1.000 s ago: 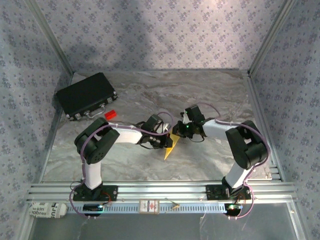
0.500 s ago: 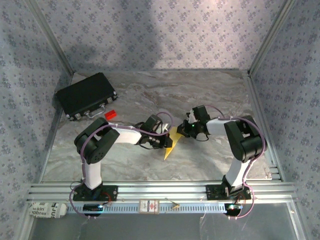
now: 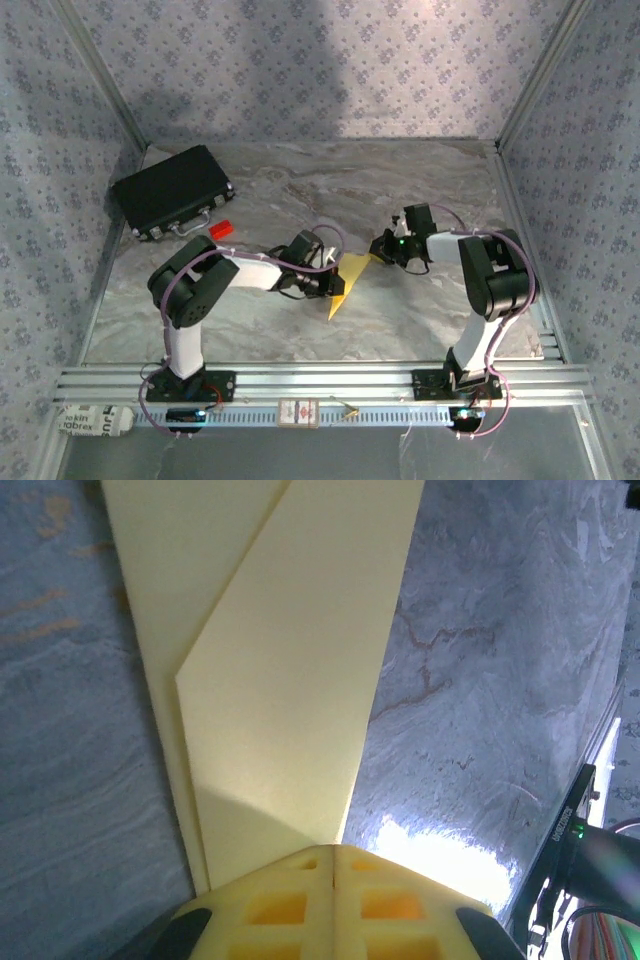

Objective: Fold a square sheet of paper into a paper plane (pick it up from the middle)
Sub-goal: Fold the wing for the fifth time at the center of the table.

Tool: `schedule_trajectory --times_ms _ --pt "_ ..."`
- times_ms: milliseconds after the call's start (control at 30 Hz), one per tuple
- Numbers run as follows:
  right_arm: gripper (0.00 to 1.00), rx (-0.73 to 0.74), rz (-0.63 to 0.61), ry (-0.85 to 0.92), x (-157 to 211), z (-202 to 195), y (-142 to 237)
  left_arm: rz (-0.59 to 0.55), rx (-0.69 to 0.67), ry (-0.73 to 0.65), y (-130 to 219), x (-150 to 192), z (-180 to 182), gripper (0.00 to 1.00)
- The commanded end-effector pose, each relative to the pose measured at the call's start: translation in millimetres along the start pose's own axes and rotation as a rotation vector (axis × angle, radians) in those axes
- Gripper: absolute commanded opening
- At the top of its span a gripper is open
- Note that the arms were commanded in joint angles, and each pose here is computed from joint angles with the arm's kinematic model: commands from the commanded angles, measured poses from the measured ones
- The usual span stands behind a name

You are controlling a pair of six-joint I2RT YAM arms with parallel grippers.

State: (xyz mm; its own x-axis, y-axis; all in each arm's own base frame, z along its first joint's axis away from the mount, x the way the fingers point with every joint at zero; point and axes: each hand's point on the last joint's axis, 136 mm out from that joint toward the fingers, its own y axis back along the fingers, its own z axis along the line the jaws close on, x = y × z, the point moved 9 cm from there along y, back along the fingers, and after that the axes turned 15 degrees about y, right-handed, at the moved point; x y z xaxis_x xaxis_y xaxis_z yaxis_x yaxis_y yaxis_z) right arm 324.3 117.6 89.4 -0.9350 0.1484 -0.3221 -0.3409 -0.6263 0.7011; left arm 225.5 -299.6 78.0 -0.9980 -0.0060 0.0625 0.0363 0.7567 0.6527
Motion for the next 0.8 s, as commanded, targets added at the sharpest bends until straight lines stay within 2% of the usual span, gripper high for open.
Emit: schedule_trajectory --times_ms 0,233,367,567,767 --pt "0.11 0.005 -0.064 0.034 -9 17 19 0.055 -0.198 0.127 -4 21 47 0.00" --pt "0.12 -0.015 -0.068 0.093 15 51 21 0.047 -0.183 0.121 -3 20 44 0.00" --pt "0.09 -0.043 0.009 0.126 36 65 3 0.042 -0.173 0.117 -3 18 41 0.00" --pt "0.04 0.019 0.072 0.062 67 50 -20 0.043 -0.143 0.107 -1 16 32 0.00" --pt "0.01 0.084 0.089 0.034 75 27 -25 0.043 -0.096 0.099 6 16 20 0.04"
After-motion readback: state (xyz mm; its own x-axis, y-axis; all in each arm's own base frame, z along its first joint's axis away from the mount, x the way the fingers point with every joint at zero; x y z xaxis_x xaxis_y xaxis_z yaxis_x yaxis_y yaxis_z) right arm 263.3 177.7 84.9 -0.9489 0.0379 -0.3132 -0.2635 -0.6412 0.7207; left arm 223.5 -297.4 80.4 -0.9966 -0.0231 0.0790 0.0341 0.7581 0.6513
